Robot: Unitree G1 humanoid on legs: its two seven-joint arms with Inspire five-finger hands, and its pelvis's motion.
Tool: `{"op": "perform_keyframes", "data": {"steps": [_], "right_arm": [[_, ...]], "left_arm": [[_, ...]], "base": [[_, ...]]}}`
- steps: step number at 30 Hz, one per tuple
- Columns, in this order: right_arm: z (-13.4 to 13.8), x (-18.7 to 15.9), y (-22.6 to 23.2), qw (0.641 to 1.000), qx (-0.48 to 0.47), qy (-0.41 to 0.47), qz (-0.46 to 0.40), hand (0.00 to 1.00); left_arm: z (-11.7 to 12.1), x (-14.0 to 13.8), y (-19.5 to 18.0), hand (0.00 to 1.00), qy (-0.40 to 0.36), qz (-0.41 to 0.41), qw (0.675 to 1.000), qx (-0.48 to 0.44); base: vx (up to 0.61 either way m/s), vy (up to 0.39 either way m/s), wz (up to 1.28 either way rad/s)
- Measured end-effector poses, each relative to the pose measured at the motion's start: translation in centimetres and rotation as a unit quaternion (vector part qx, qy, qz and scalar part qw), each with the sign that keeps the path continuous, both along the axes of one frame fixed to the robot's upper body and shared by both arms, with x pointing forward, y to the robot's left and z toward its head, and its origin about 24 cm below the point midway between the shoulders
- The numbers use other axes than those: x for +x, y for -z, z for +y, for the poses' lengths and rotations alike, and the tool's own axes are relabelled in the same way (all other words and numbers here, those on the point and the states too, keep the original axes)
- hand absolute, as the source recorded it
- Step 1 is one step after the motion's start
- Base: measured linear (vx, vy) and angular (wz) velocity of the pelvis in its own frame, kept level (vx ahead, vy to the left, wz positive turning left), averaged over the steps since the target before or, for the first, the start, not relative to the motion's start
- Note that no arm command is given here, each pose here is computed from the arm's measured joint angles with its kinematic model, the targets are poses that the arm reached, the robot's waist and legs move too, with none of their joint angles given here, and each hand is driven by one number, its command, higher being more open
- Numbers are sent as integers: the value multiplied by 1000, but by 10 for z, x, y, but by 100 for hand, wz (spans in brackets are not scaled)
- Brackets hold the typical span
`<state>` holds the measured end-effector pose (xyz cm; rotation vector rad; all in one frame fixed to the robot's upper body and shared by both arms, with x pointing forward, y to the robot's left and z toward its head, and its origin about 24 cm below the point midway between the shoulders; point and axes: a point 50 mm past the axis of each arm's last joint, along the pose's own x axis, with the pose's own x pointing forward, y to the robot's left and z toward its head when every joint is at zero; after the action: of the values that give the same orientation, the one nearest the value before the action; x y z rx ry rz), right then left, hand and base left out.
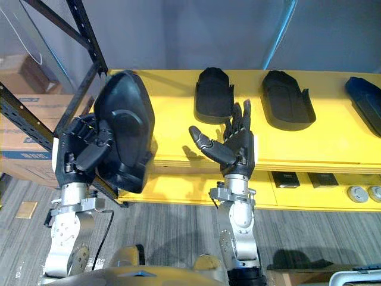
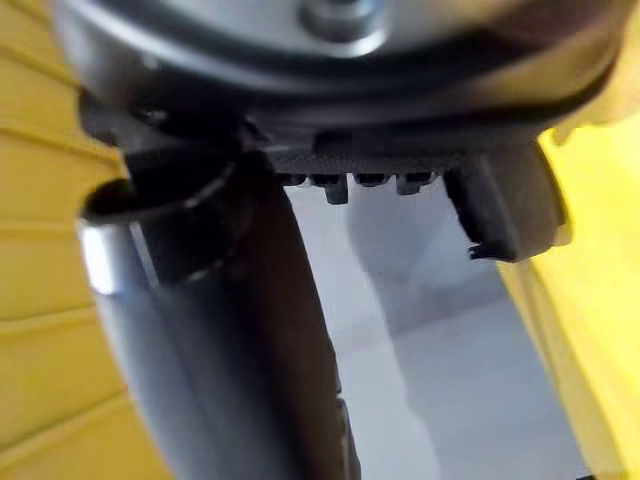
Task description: Walk over and take three plastic housings, then place them on the shelf
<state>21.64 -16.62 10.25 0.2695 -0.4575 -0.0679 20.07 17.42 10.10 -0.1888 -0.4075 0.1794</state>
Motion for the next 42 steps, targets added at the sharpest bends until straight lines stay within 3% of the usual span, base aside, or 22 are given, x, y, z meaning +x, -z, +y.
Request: {"op": "perform_keyframes", "data": {"steps": [8,12,18,26,32,42], "right_arm": [[-3,-12,-10,1000,15,-17,-20,100],[20,-12,3,993,21,-108,31,100],[68,-19,17,962,-2,-262,74,100],[96,-27,23,922,-46,-371,100,100],[107,-24,16,912,-56,-398,82,100],[120,-33,10,902,-62,-420,79,100]], "left_arm": [[20,19,-45,0,-103,-62,991,51],[33,53,-43,0,-153,-14,987,38],[45,88,0,0,-193,124,972,-48],[82,125,1,0,-249,169,937,-175],[92,136,-4,0,-266,180,927,-196],[101,159,-45,0,-263,205,934,-128]], "base": [[-1,44,-36],[27,15,-13],[-3,-3,-6],[-51,-1,-2],[-34,1,-10],[-14,1,-5]]}}
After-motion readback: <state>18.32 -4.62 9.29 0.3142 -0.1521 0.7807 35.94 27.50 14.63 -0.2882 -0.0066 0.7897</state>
